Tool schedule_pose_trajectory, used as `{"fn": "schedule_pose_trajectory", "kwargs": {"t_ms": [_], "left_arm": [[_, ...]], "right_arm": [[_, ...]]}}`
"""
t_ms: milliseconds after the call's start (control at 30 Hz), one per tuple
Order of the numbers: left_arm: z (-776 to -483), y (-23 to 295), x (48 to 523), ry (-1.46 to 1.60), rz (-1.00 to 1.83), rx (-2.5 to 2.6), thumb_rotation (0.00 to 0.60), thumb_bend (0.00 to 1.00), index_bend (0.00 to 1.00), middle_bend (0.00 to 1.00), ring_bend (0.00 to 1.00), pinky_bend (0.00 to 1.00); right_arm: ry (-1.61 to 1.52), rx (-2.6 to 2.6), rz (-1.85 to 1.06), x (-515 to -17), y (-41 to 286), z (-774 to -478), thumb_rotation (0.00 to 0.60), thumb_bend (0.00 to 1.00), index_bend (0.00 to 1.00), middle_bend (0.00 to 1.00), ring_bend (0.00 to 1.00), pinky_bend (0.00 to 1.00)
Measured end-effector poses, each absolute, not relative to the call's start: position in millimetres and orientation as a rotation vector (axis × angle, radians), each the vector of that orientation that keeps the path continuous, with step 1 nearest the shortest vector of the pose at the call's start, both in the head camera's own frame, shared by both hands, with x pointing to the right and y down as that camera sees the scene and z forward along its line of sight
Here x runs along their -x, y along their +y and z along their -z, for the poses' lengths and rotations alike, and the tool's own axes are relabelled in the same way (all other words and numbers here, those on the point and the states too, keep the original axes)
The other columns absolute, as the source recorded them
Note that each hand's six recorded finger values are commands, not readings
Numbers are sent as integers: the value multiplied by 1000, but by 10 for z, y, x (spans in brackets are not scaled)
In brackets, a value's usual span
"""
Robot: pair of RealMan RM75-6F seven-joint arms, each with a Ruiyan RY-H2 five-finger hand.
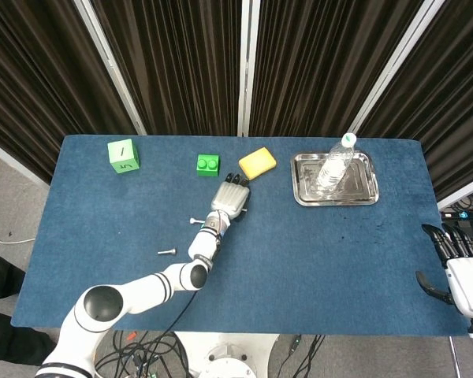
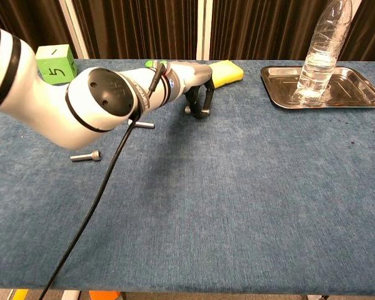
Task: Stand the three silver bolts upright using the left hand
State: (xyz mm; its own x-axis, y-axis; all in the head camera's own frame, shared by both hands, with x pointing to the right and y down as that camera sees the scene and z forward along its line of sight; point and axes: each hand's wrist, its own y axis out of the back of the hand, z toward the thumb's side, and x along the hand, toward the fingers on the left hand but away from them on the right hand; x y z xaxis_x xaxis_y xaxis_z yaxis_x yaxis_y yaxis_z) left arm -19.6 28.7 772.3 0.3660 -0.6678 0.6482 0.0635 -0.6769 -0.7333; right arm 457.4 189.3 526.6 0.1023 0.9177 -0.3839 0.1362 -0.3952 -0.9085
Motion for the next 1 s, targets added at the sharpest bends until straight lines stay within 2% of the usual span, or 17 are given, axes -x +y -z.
{"fn": "schedule_pose_trajectory", "kwargs": {"t_ms": [333,1000], "left_arm": [[-7536,230,214,610,1308,2027,600,367,544,141,0,0],[-7584,217,366,644,1345,2051,600,369,518,141,0,0]], "right_arm": [[-1047,1661,-1353,-4559,1897,-5264,600,256,63,122,0,0],[-1050,1661,-1350,-4561,1912,-5255,600,256,63,122,0,0]]}}
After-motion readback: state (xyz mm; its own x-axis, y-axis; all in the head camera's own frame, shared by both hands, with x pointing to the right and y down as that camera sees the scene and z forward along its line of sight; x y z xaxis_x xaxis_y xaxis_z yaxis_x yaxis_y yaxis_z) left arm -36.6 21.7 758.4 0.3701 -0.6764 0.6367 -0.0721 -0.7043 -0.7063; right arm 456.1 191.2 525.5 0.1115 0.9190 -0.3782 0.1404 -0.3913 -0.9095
